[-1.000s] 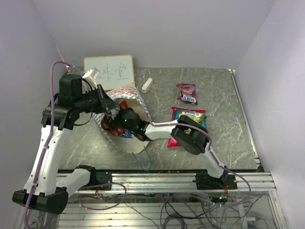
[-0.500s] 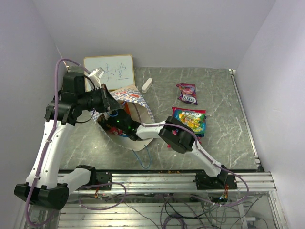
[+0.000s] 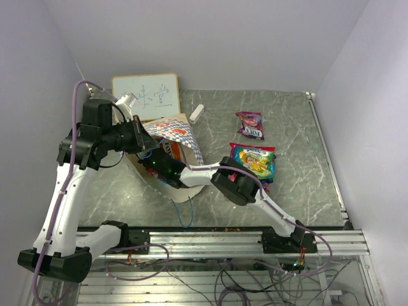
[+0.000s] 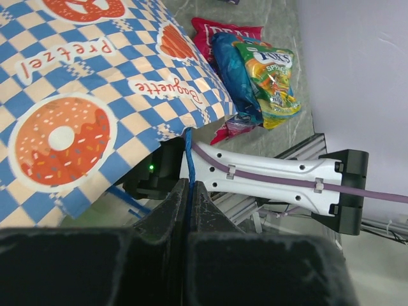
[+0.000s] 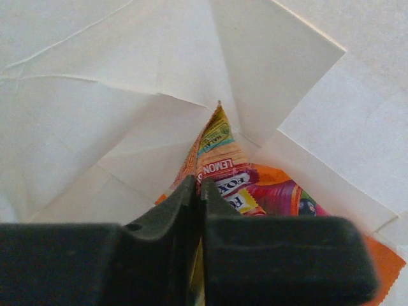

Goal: Take the snacks out of the paper bag
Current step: Take out the snack from the paper bag.

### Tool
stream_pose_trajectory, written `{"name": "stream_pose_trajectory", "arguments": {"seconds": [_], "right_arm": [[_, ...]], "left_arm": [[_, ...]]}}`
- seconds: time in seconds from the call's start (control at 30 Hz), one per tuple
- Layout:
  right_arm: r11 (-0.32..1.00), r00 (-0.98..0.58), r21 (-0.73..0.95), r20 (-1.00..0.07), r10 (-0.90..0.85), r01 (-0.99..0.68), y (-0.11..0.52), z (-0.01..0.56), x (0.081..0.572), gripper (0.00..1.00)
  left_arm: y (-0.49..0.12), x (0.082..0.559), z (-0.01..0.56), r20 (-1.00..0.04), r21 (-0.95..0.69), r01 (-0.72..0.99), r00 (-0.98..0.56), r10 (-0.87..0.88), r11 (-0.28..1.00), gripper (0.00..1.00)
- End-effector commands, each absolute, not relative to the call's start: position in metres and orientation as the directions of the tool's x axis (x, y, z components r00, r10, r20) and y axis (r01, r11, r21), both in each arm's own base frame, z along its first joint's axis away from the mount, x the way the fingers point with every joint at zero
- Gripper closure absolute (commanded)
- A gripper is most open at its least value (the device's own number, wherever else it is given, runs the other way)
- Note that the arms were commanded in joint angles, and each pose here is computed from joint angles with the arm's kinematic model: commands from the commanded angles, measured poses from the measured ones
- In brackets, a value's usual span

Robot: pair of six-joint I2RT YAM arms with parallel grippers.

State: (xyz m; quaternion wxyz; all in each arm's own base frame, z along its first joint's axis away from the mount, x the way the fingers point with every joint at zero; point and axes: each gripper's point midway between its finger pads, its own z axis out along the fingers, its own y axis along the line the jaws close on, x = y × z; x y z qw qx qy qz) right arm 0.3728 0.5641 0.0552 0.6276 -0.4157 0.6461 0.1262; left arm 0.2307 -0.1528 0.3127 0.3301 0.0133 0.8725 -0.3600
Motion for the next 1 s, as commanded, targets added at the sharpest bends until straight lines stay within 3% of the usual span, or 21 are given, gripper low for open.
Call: {"name": "stream_pose_trajectory", "arguments": {"seconds": [0.0, 0.23, 0.67, 0.97], "right_arm": [[0.629, 0.179, -0.398, -0.906, -0.384, -0.668, 0.556, 0.083, 0.381, 1.0], [0.579, 0.291, -0.394, -0.919, -0.266, -0.714, 0.557, 0.134, 0.359, 1.0], [0.332, 0.398, -0.379, -0.917, -0.014, -0.863, 0.551, 0.176, 0.279, 1.0], [0.302, 0.436, -0.395, -0.896, 0.08, -0.867, 0.536, 0.226, 0.257, 1.0]], "left_arm": [[-0.145, 0.229, 0.321, -0.611, -0.593, 0.237, -0.755, -0.238, 0.77, 0.93], [-0.136, 0.236, 0.322, -0.621, -0.569, 0.19, -0.737, -0.267, 0.8, 0.93], [-0.138, 0.254, 0.334, -0.632, -0.59, 0.173, -0.706, -0.318, 0.789, 0.93], [-0.139, 0.259, 0.331, -0.594, -0.624, 0.115, -0.713, -0.374, 0.773, 0.93]]}}
